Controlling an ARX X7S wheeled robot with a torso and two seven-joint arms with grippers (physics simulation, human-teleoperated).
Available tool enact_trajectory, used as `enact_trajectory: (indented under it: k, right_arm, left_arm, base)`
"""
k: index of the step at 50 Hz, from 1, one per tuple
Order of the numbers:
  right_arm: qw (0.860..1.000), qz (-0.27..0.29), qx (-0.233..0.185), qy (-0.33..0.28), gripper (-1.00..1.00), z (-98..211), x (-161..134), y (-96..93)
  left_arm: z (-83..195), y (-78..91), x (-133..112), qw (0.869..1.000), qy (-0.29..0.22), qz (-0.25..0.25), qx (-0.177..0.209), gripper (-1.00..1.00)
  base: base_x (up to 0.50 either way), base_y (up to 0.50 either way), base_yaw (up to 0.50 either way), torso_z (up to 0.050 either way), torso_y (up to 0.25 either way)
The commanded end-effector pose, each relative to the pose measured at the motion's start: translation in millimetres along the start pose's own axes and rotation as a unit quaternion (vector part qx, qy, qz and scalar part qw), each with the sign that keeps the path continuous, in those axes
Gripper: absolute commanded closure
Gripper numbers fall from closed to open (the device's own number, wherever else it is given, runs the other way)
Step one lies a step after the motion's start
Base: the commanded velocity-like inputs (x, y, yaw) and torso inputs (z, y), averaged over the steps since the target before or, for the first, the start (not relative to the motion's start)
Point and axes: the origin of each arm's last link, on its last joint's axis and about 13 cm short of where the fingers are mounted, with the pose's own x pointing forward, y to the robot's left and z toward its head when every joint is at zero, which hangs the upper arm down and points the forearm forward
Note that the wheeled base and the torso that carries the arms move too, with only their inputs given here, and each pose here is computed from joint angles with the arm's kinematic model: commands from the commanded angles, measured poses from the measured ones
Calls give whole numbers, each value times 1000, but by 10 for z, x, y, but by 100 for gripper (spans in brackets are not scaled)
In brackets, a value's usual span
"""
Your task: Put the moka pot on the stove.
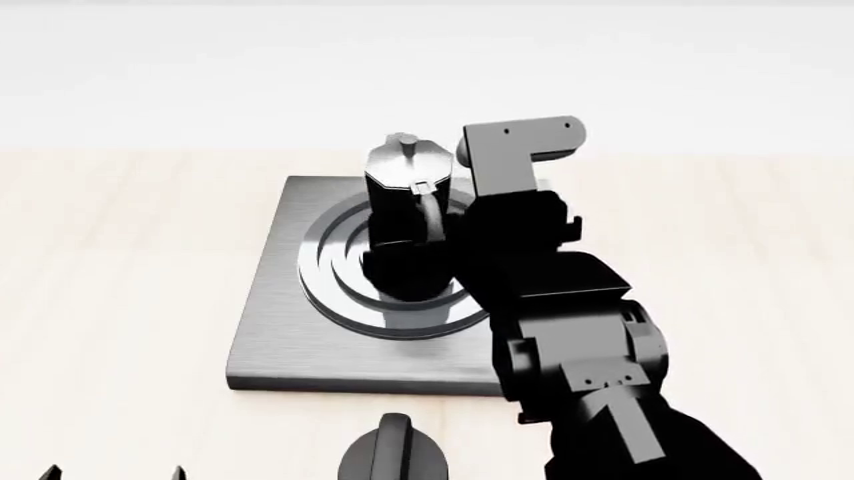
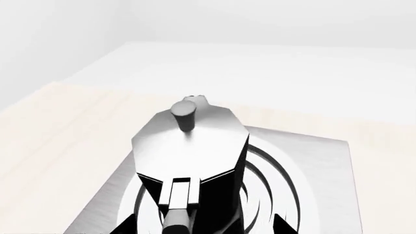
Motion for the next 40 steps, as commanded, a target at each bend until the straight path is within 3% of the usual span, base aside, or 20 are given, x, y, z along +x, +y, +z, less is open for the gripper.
enact_trajectory:
  k: [1,40]
  right_arm:
    - [1000,20,9,4,-100,-37,24,77]
    - [998,58,-3,-17,-100,-77,56,140]
  left_arm:
    - [19,8,27,1000,-15,3,4,-100]
    - [6,-2,-37,1000,-17,-3,8,-100]
  base:
    - [0,0,0,0,0]
    - [0,0,0,0,0]
